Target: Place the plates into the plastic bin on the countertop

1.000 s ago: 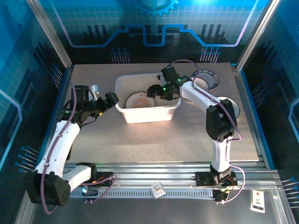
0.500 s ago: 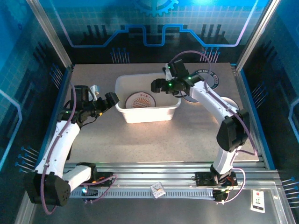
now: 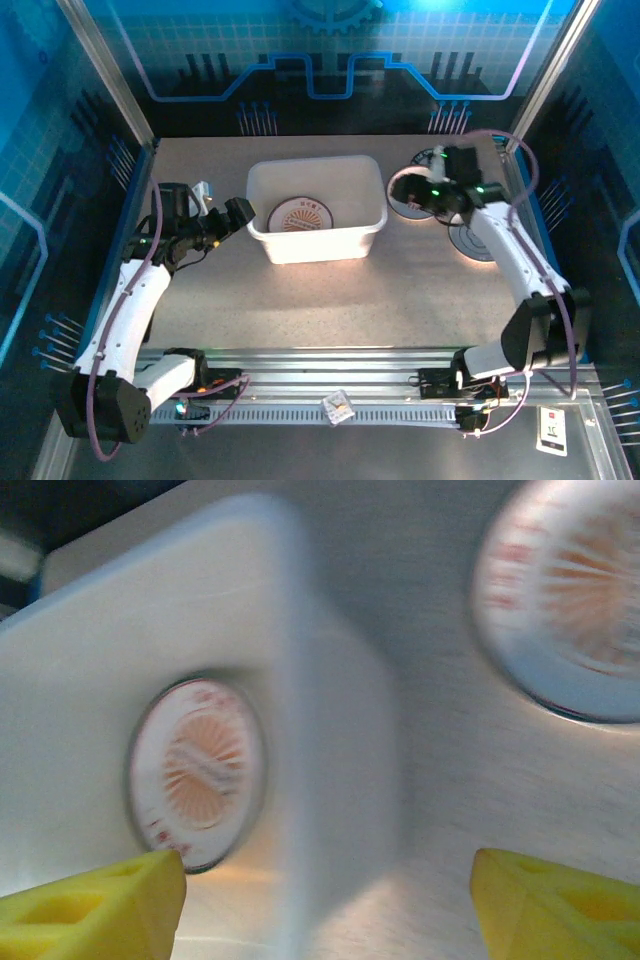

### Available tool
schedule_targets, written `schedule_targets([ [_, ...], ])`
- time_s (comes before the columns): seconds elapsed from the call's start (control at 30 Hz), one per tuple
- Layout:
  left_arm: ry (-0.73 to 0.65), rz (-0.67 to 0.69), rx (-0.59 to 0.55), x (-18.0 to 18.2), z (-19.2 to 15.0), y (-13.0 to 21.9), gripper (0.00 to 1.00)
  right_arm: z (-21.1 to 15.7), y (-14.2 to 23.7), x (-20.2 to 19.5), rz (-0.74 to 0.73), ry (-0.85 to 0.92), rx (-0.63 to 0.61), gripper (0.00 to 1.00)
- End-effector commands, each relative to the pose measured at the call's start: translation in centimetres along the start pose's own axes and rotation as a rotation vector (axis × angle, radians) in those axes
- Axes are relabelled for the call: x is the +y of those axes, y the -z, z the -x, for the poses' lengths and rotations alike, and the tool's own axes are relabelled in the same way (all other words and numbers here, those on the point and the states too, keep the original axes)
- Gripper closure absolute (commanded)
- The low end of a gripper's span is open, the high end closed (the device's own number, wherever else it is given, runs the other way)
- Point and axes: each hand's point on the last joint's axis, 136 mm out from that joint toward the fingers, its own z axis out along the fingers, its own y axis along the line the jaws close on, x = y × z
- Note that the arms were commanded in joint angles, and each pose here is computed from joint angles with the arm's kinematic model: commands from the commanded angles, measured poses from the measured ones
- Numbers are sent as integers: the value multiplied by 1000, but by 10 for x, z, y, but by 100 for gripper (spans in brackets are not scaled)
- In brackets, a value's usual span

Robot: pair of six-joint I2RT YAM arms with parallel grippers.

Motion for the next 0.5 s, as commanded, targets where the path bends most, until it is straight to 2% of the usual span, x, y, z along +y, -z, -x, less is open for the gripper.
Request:
schedule_targets([
  [0.0,-5,-33,15,-6,-6,2,1,2,18,-39,-27,-121,-51,25],
  [0.1,-5,-33,13,-5,-6,1,1,-6,24,-78,-57,-229,-75,26],
  [0.47,1,-22,32,1,-6,-10,1,-38,24,-183,-116,-574,-134,27],
])
